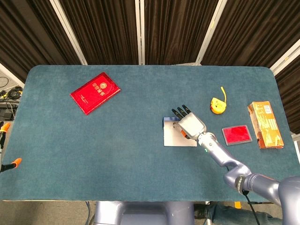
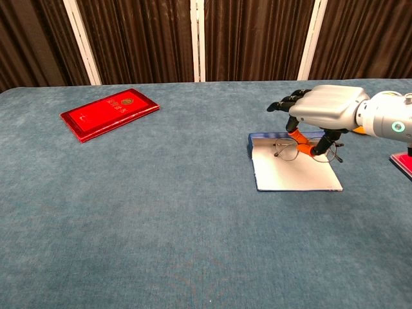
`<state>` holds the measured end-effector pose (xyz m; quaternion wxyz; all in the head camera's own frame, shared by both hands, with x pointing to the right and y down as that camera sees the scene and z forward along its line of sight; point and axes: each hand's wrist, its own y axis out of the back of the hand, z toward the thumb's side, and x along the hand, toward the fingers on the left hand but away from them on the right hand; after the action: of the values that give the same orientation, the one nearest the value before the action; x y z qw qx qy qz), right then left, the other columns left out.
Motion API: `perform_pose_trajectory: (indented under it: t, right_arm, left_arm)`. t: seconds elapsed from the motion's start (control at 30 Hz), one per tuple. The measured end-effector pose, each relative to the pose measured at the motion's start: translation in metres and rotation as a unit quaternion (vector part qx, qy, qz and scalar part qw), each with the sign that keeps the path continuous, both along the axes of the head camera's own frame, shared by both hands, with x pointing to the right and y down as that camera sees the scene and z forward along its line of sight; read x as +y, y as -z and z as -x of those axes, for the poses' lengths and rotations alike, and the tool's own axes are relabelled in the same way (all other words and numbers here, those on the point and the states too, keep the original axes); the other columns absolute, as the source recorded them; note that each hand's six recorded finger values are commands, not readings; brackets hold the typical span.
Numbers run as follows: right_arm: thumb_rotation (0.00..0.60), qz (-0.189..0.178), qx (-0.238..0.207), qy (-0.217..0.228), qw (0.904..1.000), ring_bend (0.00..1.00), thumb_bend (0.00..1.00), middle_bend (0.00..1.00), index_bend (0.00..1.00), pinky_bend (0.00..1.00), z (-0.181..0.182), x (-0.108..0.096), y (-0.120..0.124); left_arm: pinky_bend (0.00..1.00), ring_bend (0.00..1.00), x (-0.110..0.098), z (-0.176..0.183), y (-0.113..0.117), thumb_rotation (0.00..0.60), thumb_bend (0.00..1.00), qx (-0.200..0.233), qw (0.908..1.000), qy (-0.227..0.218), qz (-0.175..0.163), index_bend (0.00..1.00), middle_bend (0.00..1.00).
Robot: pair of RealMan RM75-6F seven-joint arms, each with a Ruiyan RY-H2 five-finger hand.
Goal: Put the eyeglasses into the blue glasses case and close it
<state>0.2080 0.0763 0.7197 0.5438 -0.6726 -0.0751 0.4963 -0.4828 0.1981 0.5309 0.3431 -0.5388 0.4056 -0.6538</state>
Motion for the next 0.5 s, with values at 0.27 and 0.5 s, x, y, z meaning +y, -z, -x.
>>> perform_pose_trajectory:
  t: [0.27,0.5]
  right_arm:
    - [0.6,-0.011,0.015,0.011,0.9998,0.0,0.43,0.0,0.57,0.0,0.003,-0.009,-0.008]
    - [0.6,-0.037,0.025,0.001,0.999,0.0,0.01,0.0,0.02,0.0,-0.001,-0.017,-0.008]
  left_arm:
    - [0.0,0.0,-0.001,0.003,-0.003,0.6,0.0,-0.005,1.0,0.005,0.003,0.0,0.0]
    - [0.0,0.0,-0.001,0.005,-0.005,0.6,0.0,-0.009,0.9999,0.008,0.005,0.0,0.0]
